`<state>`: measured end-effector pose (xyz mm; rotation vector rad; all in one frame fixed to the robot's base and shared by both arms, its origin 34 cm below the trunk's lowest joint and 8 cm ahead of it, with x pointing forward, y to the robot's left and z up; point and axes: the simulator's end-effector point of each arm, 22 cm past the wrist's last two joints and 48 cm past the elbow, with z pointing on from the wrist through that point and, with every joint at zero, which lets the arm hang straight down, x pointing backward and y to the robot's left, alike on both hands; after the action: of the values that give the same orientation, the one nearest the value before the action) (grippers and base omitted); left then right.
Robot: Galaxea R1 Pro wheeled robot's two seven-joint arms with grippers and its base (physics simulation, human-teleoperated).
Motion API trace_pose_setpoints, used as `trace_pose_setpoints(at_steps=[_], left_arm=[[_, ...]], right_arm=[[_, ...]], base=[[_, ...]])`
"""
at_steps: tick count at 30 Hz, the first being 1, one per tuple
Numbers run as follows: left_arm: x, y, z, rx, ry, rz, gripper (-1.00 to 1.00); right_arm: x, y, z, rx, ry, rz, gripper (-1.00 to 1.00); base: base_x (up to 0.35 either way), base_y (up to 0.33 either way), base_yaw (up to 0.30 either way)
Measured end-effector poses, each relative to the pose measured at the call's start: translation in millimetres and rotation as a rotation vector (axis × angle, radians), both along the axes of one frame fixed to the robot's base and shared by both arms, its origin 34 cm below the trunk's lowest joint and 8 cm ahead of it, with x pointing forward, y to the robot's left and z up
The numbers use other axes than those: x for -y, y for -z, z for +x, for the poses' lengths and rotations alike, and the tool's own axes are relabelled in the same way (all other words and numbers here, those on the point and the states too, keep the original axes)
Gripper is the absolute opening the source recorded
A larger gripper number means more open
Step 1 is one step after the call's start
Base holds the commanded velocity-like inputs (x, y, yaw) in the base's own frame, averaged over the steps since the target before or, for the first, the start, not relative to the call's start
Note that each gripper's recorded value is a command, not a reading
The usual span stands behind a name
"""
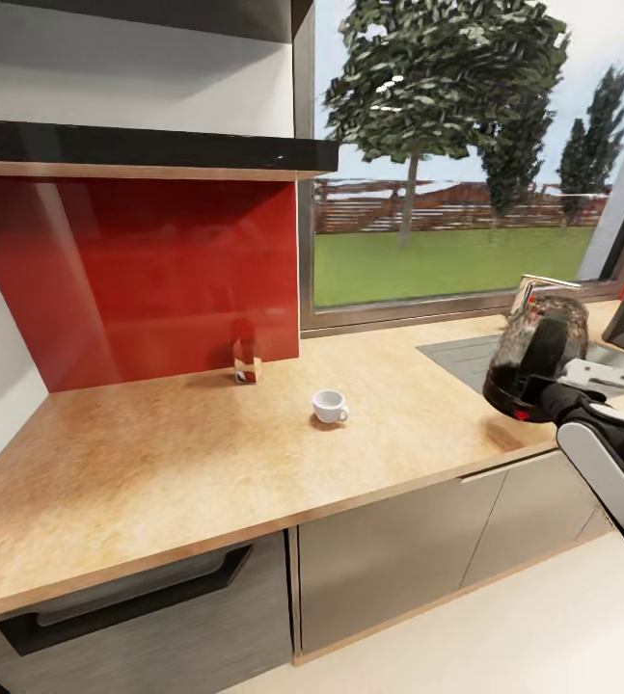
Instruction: Set up a coffee station on the kitchen countertop: keep the coffee maker on the countertop, move the bottle of coffee from the kitchen shelf to the counter next to the coffee maker, place a paper coffee filter on top of the coffee maker, put the saucer next to the coffee maker with the coffee cup on the saucer, and place the electric kettle next to the coffee maker.
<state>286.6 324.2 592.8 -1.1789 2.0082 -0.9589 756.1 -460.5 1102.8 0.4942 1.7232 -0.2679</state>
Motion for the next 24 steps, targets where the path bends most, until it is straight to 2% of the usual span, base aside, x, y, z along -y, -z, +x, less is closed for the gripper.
trace_pose_setpoints(at_steps=[3,5,9,14,16,19,20,24], left_arm=[[0.2,0.0,0.0,0.0,0.0,0.0,1.0],[0.2,0.0,0.0,0.0,0.0,0.0,1.0],[0.2,0.0,0.0,0.0,0.0,0.0,1.0],[0.2,0.0,0.0,0.0,0.0,0.0,1.0],[0.2,0.0,-0.1,0.0,0.001,0.0,1.0],[0.1,0.0,-0.1,0.0,0.001,0.0,1.0],[0.1,0.0,-0.1,0.0,0.001,0.0,1.0],[0.1,0.0,0.0,0.0,0.001,0.0,1.0]], right_arm=[[7.4,-5.8,-0.5,0.004,-0.013,-0.021,-1.0],[11.8,-13.1,0.7,0.013,-0.05,-0.043,-1.0],[9.2,-18.5,3.7,0.022,-0.106,-0.052,-1.0],[4.6,-28.1,6.8,0.033,-0.206,-0.077,-1.0],[-2.3,-32.6,8.4,0.039,-0.278,-0.084,-1.0],[-1.1,-36.5,7.2,0.034,-0.339,-0.107,-1.0],[3.3,-37.6,6.1,0.028,-0.338,-0.123,-1.0],[5.5,-38.4,5.0,0.026,-0.346,-0.125,-1.0]], base=[[0.0,0.0,0.0],[0.0,0.0,0.0],[0.0,0.0,0.0],[0.0,0.0,0.0],[0.0,0.0,0.0],[0.0,0.0,0.0],[0.0,0.0,-0.006],[0.0,0.0,-0.062]])
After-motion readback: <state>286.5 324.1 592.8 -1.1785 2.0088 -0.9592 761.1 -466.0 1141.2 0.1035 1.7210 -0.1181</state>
